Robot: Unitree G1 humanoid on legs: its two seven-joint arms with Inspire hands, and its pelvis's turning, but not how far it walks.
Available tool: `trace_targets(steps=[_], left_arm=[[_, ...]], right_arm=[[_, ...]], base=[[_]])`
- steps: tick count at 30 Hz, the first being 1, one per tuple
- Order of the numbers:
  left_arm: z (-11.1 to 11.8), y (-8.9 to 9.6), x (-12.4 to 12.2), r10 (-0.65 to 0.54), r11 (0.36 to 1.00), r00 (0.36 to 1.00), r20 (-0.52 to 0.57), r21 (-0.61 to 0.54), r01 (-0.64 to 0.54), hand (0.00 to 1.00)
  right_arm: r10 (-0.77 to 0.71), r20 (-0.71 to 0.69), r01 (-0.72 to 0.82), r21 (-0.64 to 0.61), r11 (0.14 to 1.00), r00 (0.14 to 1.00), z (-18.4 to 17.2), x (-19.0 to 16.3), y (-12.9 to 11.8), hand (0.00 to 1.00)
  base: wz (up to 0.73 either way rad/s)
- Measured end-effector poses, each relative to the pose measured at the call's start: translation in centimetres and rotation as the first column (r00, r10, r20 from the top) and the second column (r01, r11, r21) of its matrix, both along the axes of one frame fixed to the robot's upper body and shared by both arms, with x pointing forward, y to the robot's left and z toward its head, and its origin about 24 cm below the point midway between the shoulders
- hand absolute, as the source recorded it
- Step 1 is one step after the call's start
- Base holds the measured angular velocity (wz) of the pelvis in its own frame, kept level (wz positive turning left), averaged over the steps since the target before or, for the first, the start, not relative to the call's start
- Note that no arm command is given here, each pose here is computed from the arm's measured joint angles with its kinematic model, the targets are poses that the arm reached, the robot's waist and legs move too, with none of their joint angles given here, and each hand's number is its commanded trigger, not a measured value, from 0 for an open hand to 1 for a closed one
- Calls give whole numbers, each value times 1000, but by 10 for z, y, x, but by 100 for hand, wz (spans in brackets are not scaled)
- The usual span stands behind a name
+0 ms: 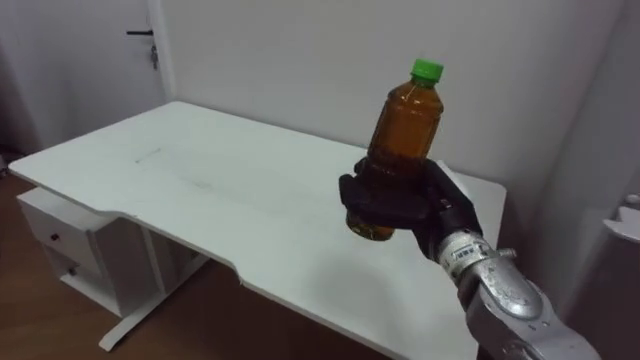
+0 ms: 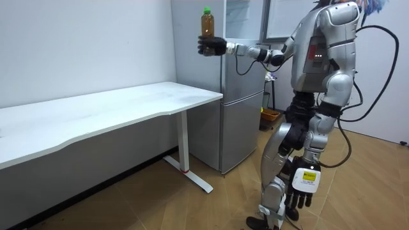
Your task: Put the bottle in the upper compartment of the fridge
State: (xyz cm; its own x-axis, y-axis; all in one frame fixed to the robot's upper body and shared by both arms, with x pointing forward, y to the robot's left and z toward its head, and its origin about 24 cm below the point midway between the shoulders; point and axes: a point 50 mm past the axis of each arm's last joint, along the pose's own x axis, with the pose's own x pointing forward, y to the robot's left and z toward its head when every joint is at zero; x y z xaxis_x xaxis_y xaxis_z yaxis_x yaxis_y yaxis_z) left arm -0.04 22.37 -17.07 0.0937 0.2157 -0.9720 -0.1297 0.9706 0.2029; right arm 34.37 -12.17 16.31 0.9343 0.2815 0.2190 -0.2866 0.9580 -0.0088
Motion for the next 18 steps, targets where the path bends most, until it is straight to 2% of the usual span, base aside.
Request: trace_targets(steps=[9,18], left_arm=[[2,13,4,21,999,1000,0,33,-21,0],[3,17,8,76,996,997,22,46,-77,0]], right_arm=[[123,126,-124,1,992,984,24,-22,13,100],[142,201,-132,-63,989,969,39,-41,6,100]], base=[[-14],[-9]])
